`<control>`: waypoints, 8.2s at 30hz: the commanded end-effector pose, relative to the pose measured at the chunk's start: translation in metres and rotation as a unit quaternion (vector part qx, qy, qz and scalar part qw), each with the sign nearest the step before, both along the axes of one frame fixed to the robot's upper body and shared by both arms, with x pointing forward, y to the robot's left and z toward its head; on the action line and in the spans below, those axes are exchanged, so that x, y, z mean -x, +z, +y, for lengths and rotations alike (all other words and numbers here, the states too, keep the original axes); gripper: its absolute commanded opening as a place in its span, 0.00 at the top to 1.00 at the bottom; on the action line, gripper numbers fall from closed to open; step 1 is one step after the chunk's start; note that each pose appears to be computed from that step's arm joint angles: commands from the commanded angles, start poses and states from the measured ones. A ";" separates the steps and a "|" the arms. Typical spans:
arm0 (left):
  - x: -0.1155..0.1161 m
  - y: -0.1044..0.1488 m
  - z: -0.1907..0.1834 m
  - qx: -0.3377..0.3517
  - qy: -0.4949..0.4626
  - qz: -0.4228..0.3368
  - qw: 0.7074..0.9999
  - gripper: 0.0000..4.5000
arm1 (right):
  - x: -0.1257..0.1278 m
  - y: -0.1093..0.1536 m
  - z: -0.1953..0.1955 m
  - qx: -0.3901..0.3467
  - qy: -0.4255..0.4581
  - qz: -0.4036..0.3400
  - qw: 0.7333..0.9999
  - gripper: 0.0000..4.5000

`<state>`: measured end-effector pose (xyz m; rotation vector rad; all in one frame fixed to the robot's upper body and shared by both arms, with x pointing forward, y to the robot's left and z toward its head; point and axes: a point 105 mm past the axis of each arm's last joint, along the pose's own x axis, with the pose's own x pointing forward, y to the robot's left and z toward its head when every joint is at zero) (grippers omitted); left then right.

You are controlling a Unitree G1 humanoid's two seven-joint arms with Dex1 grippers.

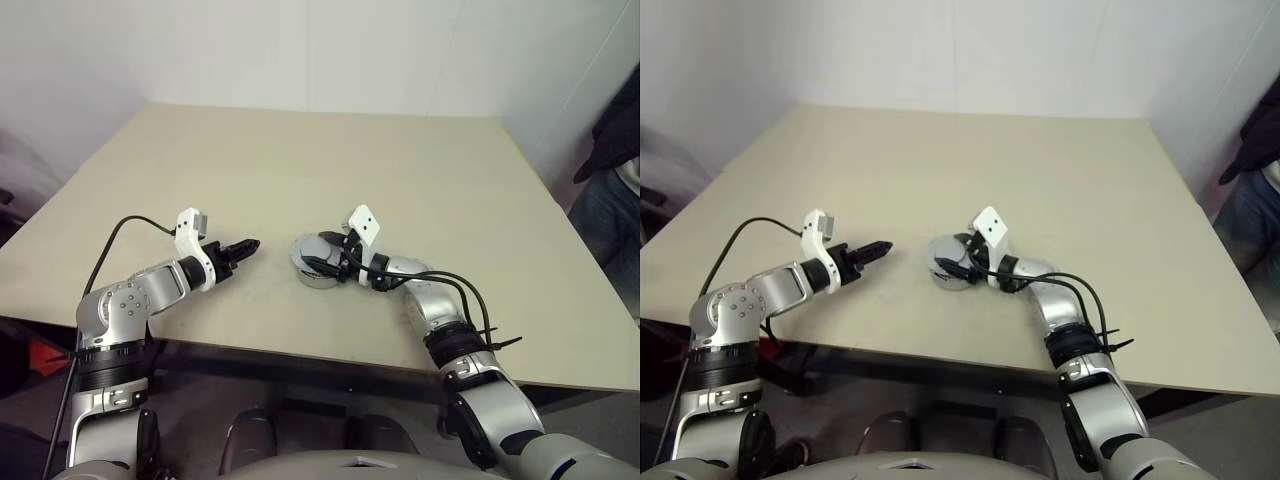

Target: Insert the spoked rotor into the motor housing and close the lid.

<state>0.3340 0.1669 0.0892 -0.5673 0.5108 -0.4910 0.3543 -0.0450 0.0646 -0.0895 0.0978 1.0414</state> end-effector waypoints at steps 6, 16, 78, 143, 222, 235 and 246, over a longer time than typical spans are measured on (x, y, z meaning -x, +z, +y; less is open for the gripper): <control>-0.002 0.012 0.002 -0.001 0.003 -0.026 1.000 0.48 | 0.004 0.021 -0.014 -0.060 0.016 0.018 0.998 0.29; -0.004 0.013 -0.001 0.000 0.000 -0.027 1.000 0.48 | 0.010 0.017 -0.009 -0.035 0.025 0.005 0.999 0.29; -0.003 0.017 0.002 -0.003 0.005 -0.035 0.999 0.48 | 0.005 -0.031 -0.018 0.073 0.013 0.006 0.997 0.29; -0.002 -0.040 -0.107 0.156 -0.077 0.220 0.960 1.00 | -0.004 0.073 -0.051 -0.031 0.001 -0.006 1.000 0.01; -0.012 0.001 -0.046 0.213 -0.016 0.092 0.973 1.00 | 0.018 0.012 -0.030 0.044 0.014 -0.045 0.998 0.01; -0.014 0.002 -0.036 0.211 0.003 0.086 0.974 1.00 | 0.014 0.008 -0.030 0.049 0.008 -0.041 0.998 0.30; -0.015 0.009 -0.042 0.221 -0.008 0.076 0.972 1.00 | 0.016 0.002 -0.032 0.062 0.014 -0.031 0.998 0.29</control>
